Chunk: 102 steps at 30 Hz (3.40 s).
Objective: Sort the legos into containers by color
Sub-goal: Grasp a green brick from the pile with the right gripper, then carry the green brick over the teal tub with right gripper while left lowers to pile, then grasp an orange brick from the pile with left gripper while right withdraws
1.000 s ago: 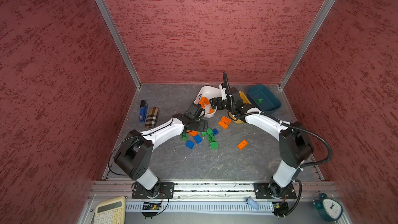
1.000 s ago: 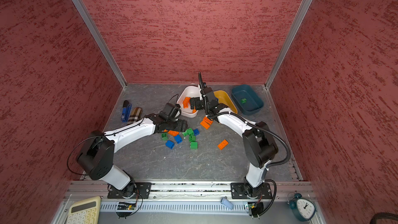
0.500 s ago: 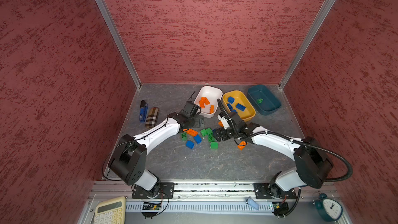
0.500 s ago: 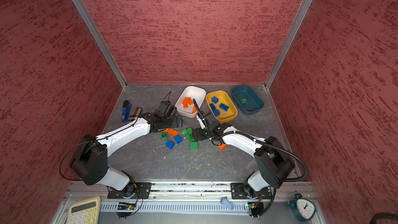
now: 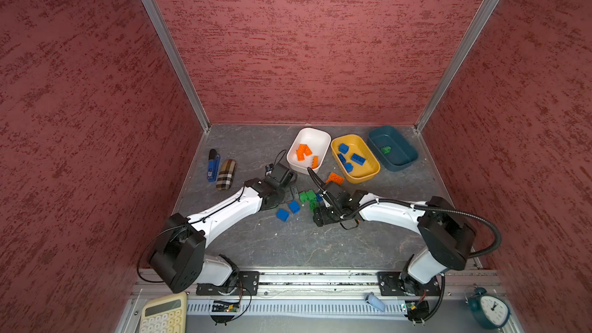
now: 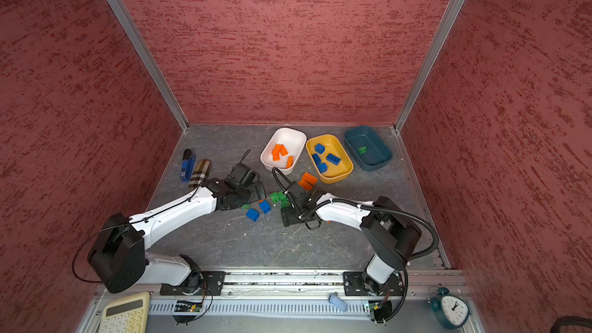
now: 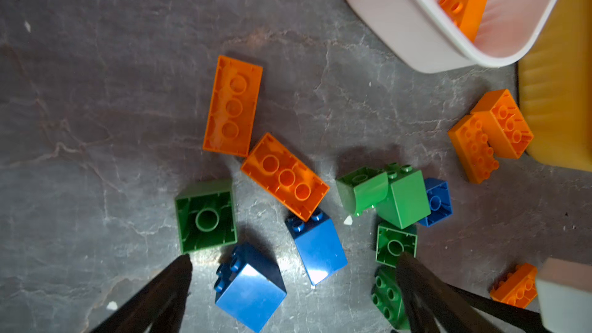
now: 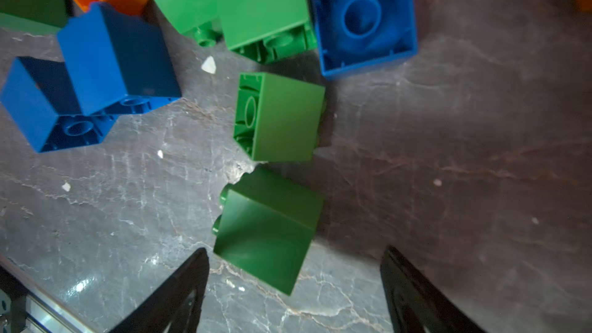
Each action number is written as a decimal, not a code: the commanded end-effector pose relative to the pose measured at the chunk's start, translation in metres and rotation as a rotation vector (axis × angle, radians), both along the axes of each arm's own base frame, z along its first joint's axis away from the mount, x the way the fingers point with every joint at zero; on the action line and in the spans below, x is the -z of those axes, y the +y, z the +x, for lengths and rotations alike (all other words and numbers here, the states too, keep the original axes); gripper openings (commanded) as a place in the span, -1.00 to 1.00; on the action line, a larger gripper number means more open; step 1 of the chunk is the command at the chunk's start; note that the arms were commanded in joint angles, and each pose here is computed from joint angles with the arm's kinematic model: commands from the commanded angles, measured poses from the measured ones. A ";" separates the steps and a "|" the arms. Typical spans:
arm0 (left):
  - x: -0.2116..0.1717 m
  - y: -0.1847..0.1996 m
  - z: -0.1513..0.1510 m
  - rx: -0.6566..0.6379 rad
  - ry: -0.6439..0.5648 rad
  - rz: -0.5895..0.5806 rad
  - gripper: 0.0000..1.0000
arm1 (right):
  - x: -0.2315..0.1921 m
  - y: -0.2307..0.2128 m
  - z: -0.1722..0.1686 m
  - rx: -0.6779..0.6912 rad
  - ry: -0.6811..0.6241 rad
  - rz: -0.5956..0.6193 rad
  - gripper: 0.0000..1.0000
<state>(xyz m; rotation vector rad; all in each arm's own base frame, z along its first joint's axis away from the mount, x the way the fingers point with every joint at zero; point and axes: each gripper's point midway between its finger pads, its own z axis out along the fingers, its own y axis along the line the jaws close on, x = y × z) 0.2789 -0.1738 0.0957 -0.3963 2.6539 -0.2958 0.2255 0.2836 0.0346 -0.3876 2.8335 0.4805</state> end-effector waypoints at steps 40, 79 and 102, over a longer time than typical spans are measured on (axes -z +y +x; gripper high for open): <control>-0.035 0.018 0.040 -0.086 -0.130 -0.044 0.99 | -0.122 -0.135 0.165 0.406 -0.624 0.113 -0.29; 0.029 0.035 0.069 0.015 0.110 0.120 1.00 | -0.116 -0.327 0.299 0.779 -0.554 -0.035 0.97; 0.073 0.035 0.092 0.257 0.200 0.130 0.08 | -0.192 -0.243 0.224 0.611 -0.603 0.298 0.98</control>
